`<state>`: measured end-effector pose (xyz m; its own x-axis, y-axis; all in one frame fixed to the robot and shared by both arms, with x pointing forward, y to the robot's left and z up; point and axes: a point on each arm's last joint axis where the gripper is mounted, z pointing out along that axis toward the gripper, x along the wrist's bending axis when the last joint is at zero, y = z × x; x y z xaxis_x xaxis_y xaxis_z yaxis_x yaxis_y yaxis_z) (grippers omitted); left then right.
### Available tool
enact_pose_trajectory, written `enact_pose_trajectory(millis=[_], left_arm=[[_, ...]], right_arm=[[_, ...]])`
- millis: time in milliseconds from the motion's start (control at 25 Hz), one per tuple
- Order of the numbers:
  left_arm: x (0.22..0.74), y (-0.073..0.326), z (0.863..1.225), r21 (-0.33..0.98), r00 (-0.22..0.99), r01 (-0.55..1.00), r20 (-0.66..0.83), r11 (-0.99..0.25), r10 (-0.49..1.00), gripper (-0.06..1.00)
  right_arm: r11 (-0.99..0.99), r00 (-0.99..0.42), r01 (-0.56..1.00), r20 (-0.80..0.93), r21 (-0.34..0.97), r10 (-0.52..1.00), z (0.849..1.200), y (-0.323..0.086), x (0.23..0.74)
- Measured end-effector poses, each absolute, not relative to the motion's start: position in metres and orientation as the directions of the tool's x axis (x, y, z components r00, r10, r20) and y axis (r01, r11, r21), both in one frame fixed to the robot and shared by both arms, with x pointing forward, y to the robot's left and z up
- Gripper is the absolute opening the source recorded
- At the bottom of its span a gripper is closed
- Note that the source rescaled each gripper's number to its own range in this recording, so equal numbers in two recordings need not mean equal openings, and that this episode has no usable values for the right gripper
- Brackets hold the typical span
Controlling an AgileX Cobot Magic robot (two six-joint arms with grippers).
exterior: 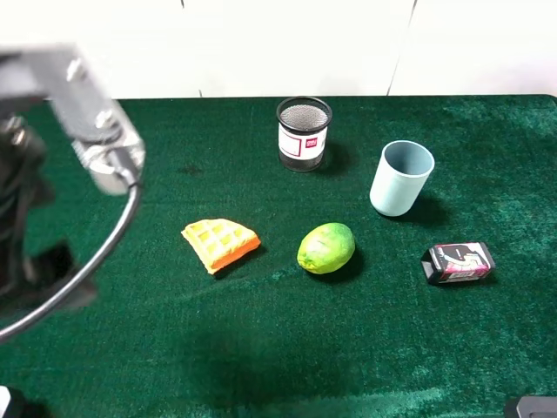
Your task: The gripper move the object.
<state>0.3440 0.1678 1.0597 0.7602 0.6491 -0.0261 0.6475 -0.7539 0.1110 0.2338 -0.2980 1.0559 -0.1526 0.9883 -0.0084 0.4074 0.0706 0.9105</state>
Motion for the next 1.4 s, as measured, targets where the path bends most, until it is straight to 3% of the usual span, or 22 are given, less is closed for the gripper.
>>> enact_pose_trajectory(millis=[320, 560, 800, 1080, 1400], left_arm=[[0.317, 0.216, 1.028, 0.079, 0.630, 0.776, -0.091, -0.625, 0.771, 1.00], [0.304, 0.242, 1.016, 0.221, 0.542, 0.830, -0.102, -0.513, 0.834, 1.00], [0.291, 0.264, 1.029, 0.406, 0.440, 0.837, -0.105, -0.366, 0.892, 1.00], [0.259, 0.289, 1.042, 0.658, 0.303, 0.735, -0.099, -0.166, 0.948, 1.00], [0.232, 0.298, 1.043, 0.795, 0.152, 0.607, -0.105, -0.009, 0.983, 1.00]], right_arm=[[0.071, -0.153, 0.407, -0.008, 0.911, 0.988, 1.056, -0.298, 0.234], [0.071, -0.153, 0.407, -0.008, 0.911, 0.988, 1.056, -0.298, 0.234], [0.071, -0.153, 0.407, -0.008, 0.911, 0.988, 1.056, -0.298, 0.234], [0.071, -0.153, 0.407, -0.008, 0.911, 0.988, 1.056, -0.298, 0.234], [0.071, -0.153, 0.407, -0.008, 0.911, 0.988, 1.056, -0.298, 0.234]])
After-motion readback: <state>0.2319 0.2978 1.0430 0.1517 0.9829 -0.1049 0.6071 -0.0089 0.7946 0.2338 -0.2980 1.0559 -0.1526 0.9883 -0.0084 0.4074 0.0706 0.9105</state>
